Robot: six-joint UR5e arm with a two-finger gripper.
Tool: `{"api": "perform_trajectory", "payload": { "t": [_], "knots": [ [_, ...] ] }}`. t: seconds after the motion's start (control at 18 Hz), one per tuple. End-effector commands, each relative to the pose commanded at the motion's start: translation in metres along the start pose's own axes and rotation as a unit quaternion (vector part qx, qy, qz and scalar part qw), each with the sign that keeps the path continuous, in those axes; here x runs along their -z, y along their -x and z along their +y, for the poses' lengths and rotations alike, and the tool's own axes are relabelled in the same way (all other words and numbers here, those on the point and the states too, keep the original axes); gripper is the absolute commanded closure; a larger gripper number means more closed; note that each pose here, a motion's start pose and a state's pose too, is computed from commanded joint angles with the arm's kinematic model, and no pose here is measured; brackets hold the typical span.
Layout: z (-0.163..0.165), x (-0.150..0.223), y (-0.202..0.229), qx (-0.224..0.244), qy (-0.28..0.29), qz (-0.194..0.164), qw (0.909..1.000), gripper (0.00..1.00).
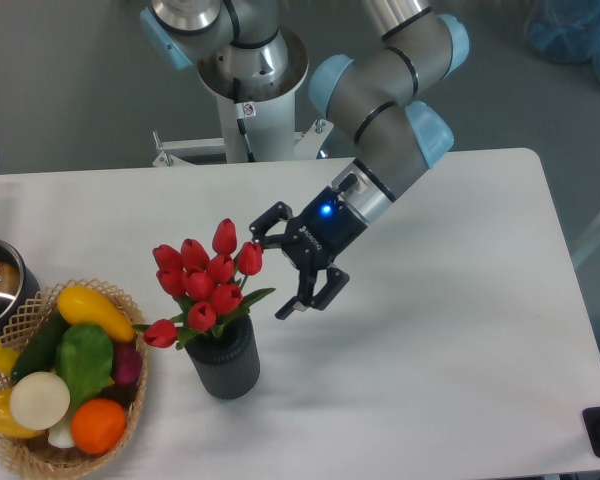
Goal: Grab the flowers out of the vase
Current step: 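Position the open gripper around the tulip stems above the vase rim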
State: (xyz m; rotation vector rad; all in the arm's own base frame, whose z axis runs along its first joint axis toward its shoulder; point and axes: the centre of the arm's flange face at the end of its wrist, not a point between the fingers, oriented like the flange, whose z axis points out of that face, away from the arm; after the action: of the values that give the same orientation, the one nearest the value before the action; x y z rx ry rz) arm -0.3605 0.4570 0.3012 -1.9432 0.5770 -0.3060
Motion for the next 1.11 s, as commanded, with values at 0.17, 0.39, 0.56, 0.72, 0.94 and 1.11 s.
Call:
{"api": "perform_trajectory", "payload": {
  "t": [0.17,0.39,0.56,0.72,0.94,1.11],
  "knots": [
    [-0.002,-0.008,-0.003,0.0,-0.001,0.008,1.0,0.0],
    [-0.007,-0.015,-0.006,0.013,-0.011,0.013,0.9998,0.0],
    [-0.009,-0.017,-0.007,0.013,-0.013,0.015,0.9997,0.0],
    [-0.013,-0.023,-0.008,0.01,-0.018,0.02,0.9996,0.0],
    [-0.017,-0.027,-0.01,0.008,-0.021,0.024,0.9995,0.0],
    [-0.016,-0.029,-0.01,0.009,-0.021,0.026,0.9994,0.0]
  ]
}}
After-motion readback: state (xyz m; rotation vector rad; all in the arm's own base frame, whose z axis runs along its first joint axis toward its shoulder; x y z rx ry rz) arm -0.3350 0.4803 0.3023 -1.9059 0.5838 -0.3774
